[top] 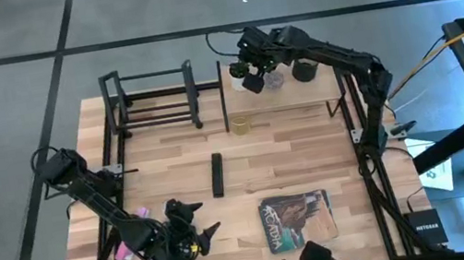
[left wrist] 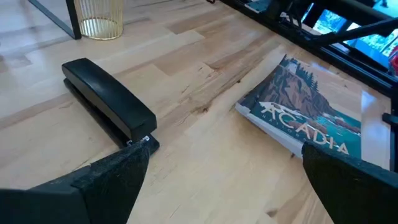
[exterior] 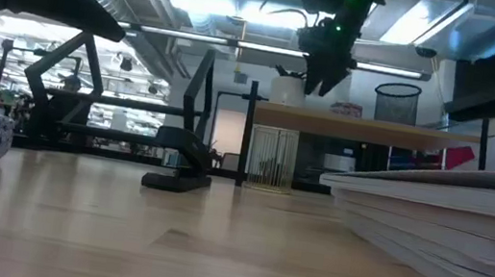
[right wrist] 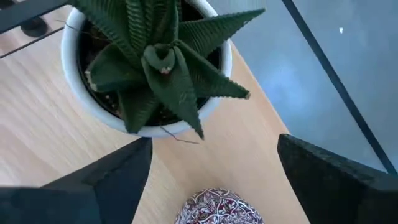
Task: Stock shelves
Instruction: Put the white floral-patterned item under the shelf
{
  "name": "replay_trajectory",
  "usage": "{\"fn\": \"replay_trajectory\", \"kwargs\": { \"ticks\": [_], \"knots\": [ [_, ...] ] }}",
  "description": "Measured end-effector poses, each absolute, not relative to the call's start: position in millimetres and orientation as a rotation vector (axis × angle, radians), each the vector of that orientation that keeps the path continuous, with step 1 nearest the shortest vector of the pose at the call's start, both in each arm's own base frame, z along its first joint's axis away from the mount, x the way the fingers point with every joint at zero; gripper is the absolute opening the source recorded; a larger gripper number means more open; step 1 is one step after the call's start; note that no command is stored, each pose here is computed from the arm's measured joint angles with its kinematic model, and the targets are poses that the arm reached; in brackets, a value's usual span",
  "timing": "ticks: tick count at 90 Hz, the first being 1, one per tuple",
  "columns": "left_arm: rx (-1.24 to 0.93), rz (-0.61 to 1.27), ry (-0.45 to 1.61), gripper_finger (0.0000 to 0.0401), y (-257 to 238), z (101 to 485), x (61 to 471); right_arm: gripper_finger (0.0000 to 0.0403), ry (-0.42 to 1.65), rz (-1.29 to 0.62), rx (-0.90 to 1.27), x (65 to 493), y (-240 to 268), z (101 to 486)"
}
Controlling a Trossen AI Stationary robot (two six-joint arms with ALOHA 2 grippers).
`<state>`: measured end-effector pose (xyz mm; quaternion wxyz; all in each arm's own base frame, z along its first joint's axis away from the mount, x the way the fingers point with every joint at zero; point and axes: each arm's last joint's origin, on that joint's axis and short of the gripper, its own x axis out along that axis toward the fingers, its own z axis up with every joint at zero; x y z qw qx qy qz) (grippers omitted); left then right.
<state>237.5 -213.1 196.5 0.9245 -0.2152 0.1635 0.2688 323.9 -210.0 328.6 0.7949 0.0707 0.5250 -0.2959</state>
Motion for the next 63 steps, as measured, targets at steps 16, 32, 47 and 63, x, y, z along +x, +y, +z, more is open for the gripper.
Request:
{"fn": "replay_trajectory", "kwargs": {
  "ticks": [16, 32, 47, 63],
  "knots": [
    [-0.441, 0.551, 0.335, 0.04, -213, 196, 237, 0.033, 1.106, -0.602, 0.101, 323, -200, 339],
    [-0.441, 0.551, 0.335, 0.04, -213, 196, 237, 0.033, 1.085, -0.559, 0.06, 319, -178, 356],
    [-0.443, 0.552, 0.335, 0.04, -213, 196, 237, 0.033, 1.056, -0.478, 0.001, 316, -135, 377],
    [-0.464, 0.556, 0.329, 0.04, -213, 196, 237, 0.033, 1.017, -0.32, -0.09, 323, -58, 387]
  ]
}}
